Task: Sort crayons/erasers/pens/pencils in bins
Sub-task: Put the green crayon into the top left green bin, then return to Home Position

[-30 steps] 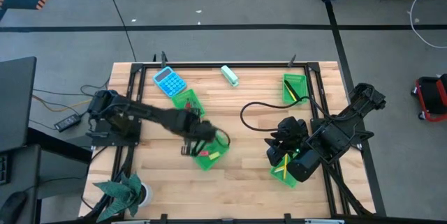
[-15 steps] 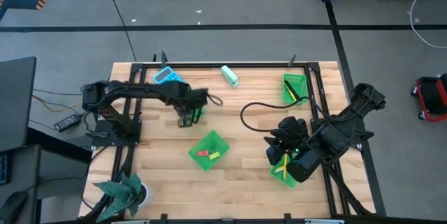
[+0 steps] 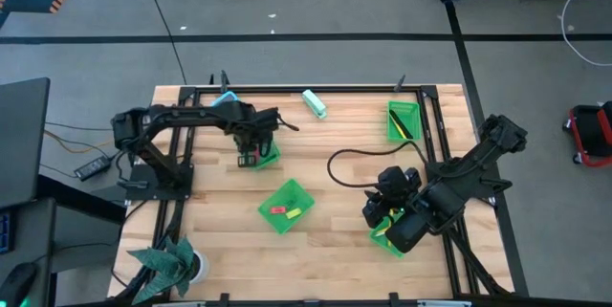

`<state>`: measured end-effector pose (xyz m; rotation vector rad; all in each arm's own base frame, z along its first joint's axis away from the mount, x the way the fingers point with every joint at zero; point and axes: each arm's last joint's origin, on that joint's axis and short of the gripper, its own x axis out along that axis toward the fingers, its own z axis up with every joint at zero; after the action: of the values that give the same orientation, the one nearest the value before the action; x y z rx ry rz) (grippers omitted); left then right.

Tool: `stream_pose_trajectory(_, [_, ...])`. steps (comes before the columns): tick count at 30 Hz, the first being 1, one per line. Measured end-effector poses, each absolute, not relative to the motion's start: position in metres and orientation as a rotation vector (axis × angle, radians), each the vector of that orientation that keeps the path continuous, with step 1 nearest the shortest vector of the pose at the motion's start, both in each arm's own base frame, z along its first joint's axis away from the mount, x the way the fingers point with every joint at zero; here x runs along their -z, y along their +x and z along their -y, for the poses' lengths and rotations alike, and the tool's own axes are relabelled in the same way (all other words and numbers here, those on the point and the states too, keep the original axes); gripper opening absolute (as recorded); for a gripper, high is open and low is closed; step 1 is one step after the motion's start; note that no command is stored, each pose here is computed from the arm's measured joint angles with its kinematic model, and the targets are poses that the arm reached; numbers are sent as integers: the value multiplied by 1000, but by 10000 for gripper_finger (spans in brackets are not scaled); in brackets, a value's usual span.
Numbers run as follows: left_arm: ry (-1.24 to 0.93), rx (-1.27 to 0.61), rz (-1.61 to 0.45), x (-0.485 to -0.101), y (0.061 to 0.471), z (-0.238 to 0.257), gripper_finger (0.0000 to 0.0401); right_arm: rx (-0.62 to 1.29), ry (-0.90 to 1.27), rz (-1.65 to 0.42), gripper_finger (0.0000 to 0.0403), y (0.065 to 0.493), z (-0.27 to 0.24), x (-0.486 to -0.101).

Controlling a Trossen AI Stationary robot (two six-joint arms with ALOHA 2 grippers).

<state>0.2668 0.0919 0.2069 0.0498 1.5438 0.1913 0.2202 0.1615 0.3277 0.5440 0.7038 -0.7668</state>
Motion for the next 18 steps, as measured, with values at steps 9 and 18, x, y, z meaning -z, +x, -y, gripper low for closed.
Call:
stream_pose_trajectory(9, [62,-118,-1595,-191,258,-86,62,791,552,-657,158,220,-160,-326])
stream_pose_trajectory(18, [79,-132,-1530,-207,269,-89,77,829,588,-588,158,228,-153,-327])
